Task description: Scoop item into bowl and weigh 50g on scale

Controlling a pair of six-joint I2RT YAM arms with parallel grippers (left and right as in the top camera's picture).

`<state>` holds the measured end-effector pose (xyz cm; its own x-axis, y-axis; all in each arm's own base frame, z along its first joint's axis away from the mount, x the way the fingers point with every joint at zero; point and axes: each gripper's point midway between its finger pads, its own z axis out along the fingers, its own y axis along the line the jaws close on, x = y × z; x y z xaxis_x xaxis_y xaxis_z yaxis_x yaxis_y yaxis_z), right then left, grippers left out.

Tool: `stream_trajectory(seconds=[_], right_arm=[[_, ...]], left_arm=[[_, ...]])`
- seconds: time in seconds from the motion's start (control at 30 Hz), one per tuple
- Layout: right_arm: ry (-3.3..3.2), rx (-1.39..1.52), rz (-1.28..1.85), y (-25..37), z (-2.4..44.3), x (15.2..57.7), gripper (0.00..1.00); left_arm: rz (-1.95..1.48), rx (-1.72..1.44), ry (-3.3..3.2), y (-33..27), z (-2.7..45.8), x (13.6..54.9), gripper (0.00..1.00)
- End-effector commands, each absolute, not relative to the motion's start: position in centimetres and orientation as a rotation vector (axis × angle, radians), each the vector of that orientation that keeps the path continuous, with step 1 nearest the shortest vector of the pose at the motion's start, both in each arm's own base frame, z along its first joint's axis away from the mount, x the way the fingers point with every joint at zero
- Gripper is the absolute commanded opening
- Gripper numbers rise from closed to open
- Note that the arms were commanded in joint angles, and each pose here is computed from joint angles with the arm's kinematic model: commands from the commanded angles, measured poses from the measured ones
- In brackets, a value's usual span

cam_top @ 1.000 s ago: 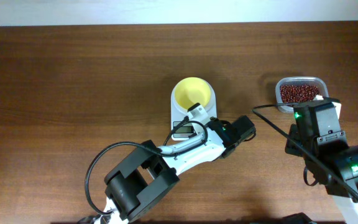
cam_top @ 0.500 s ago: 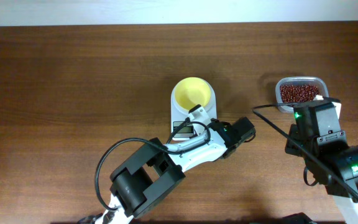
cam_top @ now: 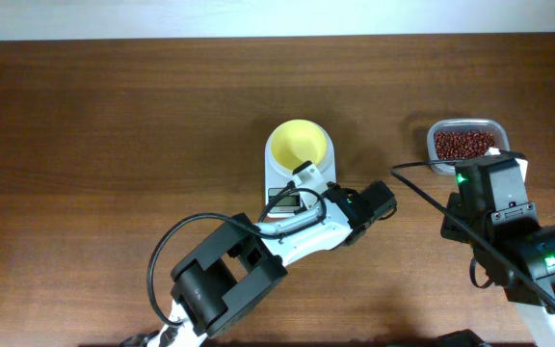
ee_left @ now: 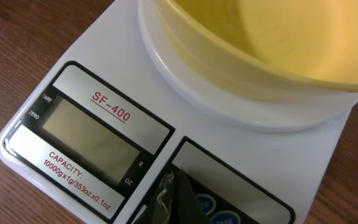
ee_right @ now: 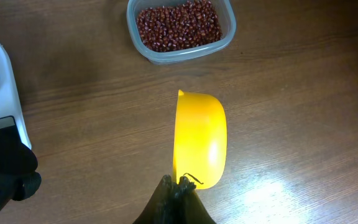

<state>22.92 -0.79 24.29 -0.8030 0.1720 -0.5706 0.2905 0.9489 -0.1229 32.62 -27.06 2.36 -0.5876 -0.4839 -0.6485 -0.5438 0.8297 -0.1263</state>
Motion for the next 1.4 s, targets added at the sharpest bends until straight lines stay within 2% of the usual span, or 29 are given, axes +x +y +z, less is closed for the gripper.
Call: stream_trajectory(seconds=[0.0,1.37], right_arm=[[2.506,0.33,-0.259,-0.6,24.9,23.0,0.04],[2.51,0.329,-0.262,-0.6,24.8,22.9,0.04]], left_arm=[[0.134,-0.749,2.284,-26.6,2.0,32.7,0.0],[0.145,-0.761,2.342,-26.8,-0.3,32.3,0.0]])
